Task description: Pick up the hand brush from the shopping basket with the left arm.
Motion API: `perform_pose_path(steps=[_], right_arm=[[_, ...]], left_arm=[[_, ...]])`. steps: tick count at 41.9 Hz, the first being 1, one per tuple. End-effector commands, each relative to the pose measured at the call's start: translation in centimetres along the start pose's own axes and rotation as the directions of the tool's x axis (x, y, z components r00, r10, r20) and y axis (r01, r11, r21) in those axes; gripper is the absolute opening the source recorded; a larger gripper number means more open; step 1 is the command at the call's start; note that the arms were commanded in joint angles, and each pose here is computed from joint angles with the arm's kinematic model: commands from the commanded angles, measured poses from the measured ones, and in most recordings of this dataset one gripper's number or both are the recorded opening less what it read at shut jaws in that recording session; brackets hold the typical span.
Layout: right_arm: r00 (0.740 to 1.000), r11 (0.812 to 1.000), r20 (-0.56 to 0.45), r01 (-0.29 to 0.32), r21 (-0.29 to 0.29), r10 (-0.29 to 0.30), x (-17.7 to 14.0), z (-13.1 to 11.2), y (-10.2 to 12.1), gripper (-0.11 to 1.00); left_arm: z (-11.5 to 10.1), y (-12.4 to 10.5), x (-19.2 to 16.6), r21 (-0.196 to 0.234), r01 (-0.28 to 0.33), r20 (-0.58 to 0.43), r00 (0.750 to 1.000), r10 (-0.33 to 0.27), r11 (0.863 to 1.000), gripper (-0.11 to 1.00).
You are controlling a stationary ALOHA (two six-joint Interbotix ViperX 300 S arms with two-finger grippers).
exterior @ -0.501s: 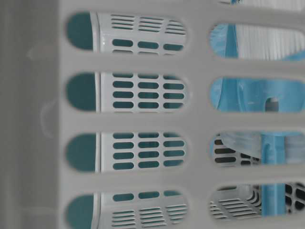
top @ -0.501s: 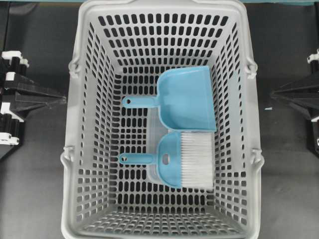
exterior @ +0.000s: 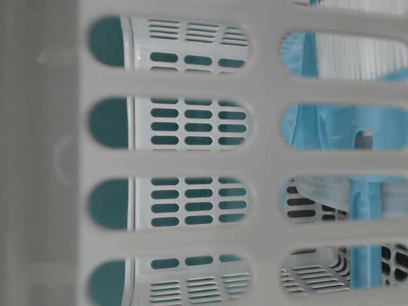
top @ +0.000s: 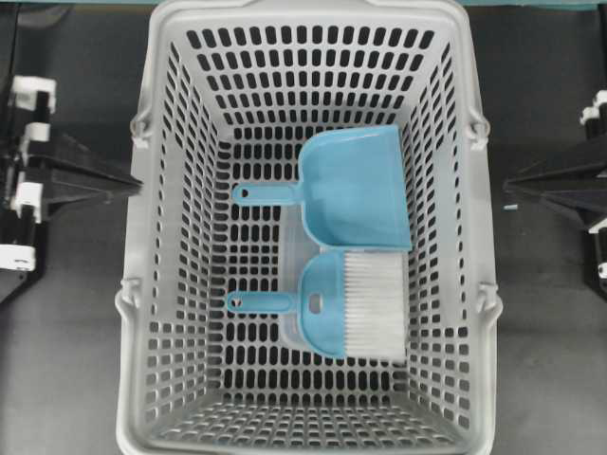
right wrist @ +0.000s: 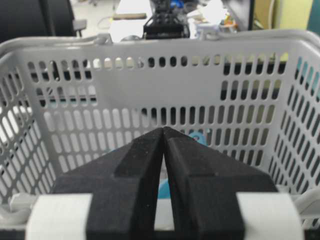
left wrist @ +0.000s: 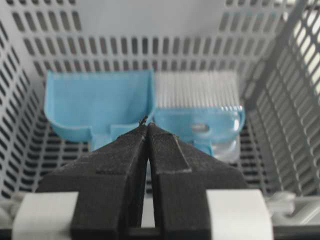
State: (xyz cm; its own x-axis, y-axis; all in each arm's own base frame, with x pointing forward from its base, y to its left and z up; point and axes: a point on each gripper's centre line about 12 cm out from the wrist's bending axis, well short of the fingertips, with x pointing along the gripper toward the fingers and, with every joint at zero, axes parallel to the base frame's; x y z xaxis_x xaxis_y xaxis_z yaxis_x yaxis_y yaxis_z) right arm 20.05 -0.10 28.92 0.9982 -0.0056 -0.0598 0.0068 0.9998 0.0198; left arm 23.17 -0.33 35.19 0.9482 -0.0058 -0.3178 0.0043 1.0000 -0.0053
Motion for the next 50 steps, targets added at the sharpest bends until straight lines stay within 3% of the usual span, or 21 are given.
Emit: perform_pose_path(steps=[1, 6, 13, 17, 22, 24, 28, 31, 35, 41, 47, 50], right_arm=[[1.0, 1.0, 0.025, 0.006, 0.005, -0.006, 0.1, 1.2, -0.1, 0.0], [1.0, 1.0, 0.022, 0.011, 0.004, -0.011, 0.0, 1.2, -0.2, 0.0], [1.0, 1.0, 0.023, 0.01, 0.005, -0.011, 0.0, 1.2, -0.2, 0.06], [1.0, 1.0, 0.016, 0.01, 0.01, -0.011, -0.1, 1.2, -0.2, 0.21], [1.0, 1.0, 0.011, 0.009, 0.011, -0.009, -0.2, 1.1, -0.2, 0.52], [1.0, 1.0, 0.011, 0.009, 0.011, -0.009, -0.2, 1.1, -0.2, 0.62], [1.0, 1.0, 0.012, 0.009, 0.011, -0.009, -0.2, 1.2, -0.2, 0.74], [1.0, 1.0, 0.012, 0.01, 0.013, -0.011, -0.3, 1.2, -0.2, 0.74], [1.0, 1.0, 0.014, 0.012, 0.013, -0.012, -0.3, 1.1, -0.2, 0.74], [1.0, 1.0, 0.014, 0.012, 0.013, -0.012, -0.3, 1.1, -0.2, 0.74], [1.0, 1.0, 0.016, 0.015, 0.012, -0.015, -0.4, 1.0, -0.3, 0.74], [1.0, 1.0, 0.011, 0.017, 0.013, -0.017, -0.5, 0.7, -0.3, 0.74]], left_arm=[[2.6, -0.3, 0.6, 0.009, 0.005, -0.063, 0.998, -0.004, 1.0, 0.0], [3.7, -0.5, 2.3, 0.015, 0.008, -0.177, 0.984, -0.005, 1.0, 0.0], [4.1, -1.0, 5.1, 0.025, 0.016, -0.334, 0.943, -0.007, 1.0, 0.0], [4.0, -1.1, 6.9, 0.026, 0.017, -0.4, 0.916, -0.005, 1.0, 0.0], [4.1, -1.4, 8.8, 0.023, 0.017, -0.454, 0.891, -0.005, 1.0, 0.03], [4.1, -1.4, 9.5, 0.023, 0.016, -0.475, 0.88, -0.003, 1.0, 0.08], [3.7, -2.0, 11.3, 0.023, 0.023, -0.534, 0.845, -0.007, 0.999, 0.33], [2.6, -2.4, 13.2, 0.023, 0.027, -0.592, 0.806, -0.008, 0.999, 0.63], [0.9, -3.1, 15.0, 0.031, 0.039, -0.653, 0.757, -0.01, 0.999, 0.86], [-1.1, -3.9, 17.0, 0.03, 0.045, -0.701, 0.713, -0.011, 0.999, 0.9], [-5.1, -4.2, 18.8, 0.015, 0.025, -0.767, 0.642, -0.004, 1.0, 0.9], [-6.2, -4.6, 19.4, 0.017, 0.03, -0.774, 0.633, -0.006, 0.999, 0.9]])
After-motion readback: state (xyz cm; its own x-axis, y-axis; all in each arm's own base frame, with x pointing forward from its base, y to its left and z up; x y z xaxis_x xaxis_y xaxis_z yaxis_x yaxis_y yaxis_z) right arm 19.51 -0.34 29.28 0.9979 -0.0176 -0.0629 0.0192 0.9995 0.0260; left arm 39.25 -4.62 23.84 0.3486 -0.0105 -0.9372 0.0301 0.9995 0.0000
